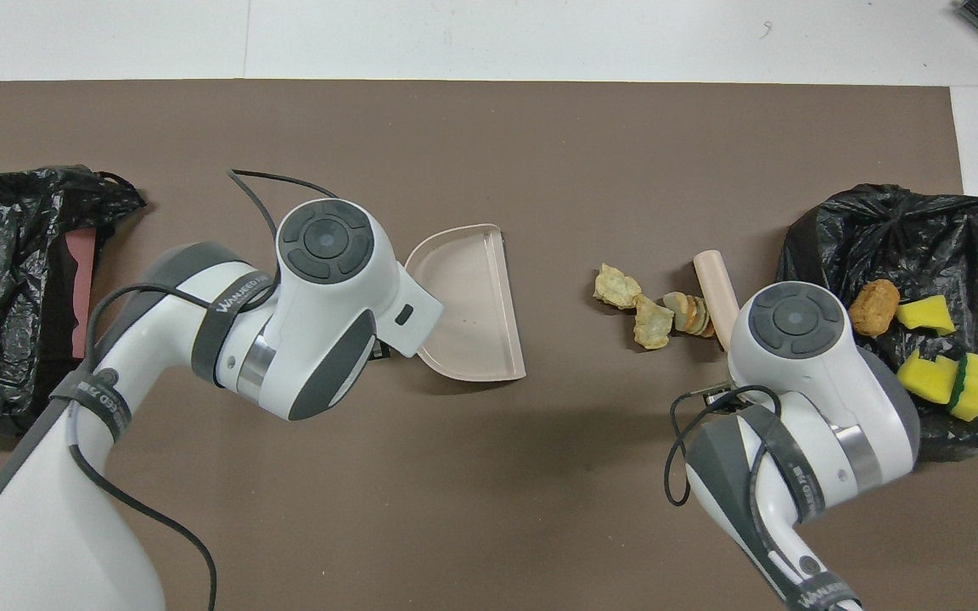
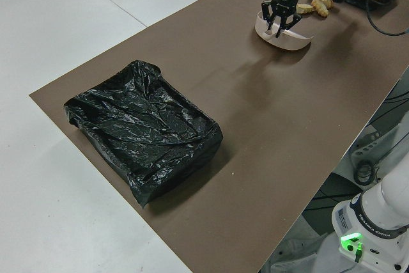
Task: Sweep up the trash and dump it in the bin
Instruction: 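Sweep the bread scraps toward the dustpan with the right gripper's brush, then brush the bread scraps into the dustpan held by the left gripper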
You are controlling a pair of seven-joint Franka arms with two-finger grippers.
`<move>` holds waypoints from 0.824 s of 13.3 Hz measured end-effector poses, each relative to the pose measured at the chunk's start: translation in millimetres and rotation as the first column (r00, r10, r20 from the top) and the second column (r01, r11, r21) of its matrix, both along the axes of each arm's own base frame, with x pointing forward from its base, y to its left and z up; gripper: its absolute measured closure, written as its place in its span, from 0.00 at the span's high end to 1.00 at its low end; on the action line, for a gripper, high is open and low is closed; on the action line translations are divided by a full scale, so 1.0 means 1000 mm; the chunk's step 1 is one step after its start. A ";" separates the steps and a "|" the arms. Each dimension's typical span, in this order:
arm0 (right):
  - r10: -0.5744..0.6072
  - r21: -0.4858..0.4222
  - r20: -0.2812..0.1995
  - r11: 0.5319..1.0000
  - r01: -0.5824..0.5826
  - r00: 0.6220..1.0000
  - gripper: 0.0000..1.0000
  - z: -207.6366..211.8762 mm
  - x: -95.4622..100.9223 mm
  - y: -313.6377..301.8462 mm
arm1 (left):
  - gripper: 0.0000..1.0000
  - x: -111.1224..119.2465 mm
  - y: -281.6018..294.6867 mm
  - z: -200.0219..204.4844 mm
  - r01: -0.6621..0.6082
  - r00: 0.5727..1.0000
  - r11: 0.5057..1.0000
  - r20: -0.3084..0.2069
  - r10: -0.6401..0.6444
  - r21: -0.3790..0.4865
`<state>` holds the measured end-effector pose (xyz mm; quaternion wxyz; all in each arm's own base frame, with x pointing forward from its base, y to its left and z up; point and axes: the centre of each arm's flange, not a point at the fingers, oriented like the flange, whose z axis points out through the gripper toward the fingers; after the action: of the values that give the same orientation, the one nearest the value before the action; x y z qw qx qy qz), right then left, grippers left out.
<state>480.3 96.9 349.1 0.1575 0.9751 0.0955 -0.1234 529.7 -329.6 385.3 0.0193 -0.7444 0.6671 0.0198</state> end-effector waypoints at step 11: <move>-0.016 0.237 -0.059 0.971 0.030 0.998 0.26 -0.020 -0.021 0.094 | 0.31 -0.029 0.002 -0.013 0.003 1.000 1.000 0.023 -0.003 -0.012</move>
<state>459.6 191.0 329.1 0.0354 0.9841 0.1026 -0.1407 500.4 -328.0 372.3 0.0226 -0.7438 0.6680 0.0070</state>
